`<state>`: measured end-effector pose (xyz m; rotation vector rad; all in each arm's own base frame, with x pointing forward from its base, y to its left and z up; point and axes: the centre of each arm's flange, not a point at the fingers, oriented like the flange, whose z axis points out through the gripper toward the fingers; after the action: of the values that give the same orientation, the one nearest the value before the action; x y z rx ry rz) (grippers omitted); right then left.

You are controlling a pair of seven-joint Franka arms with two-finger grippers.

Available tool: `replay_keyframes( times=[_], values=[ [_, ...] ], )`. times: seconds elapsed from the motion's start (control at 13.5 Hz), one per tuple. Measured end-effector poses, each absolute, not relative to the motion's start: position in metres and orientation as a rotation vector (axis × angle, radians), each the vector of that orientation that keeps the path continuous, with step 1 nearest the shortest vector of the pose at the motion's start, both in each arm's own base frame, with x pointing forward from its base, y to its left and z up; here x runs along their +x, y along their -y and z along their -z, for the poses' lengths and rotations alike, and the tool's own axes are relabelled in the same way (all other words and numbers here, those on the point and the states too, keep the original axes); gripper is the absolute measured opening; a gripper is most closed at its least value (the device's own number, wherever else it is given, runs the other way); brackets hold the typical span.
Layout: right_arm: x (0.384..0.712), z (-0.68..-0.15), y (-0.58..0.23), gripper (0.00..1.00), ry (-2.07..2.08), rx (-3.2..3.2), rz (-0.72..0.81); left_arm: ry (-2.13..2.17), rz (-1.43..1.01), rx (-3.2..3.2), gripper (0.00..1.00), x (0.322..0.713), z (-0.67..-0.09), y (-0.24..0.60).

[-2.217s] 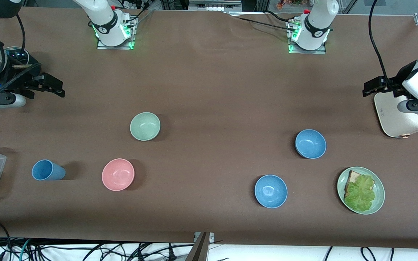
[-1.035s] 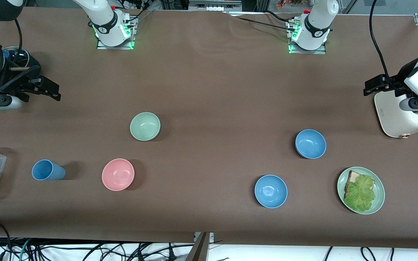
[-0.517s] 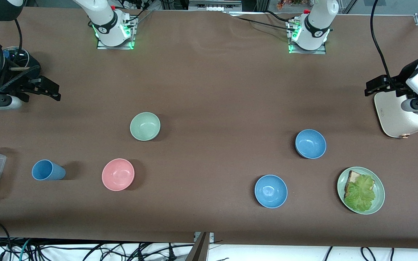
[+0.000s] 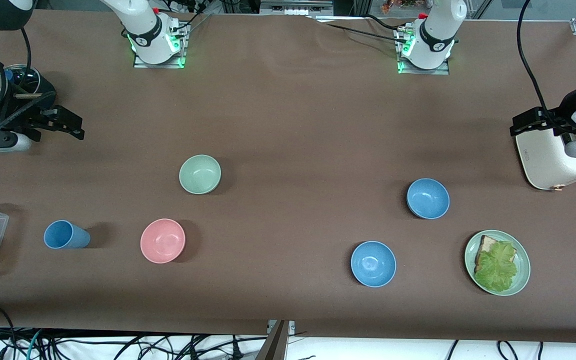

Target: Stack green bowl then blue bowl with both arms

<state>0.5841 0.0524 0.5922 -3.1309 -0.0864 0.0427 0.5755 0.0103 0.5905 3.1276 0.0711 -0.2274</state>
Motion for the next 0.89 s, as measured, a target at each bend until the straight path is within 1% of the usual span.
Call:
replay_keyframes(
  times=[0.22,0.52,0.89],
  values=[
    [0.585,-0.579,-0.067,1.0,0.132,-3.13,-0.1,-0.073,0.227,3.128,1.0,0.576,-0.591,-0.011],
    [0.584,-0.577,-0.078,1.0,0.232,-3.123,-0.109,-0.074,0.232,3.127,1.0,0.577,-0.589,-0.011],
    [0.583,-0.576,-0.081,1.0,0.254,-3.121,-0.12,-0.073,0.246,3.125,1.0,0.579,-0.584,-0.011]
  ],
)
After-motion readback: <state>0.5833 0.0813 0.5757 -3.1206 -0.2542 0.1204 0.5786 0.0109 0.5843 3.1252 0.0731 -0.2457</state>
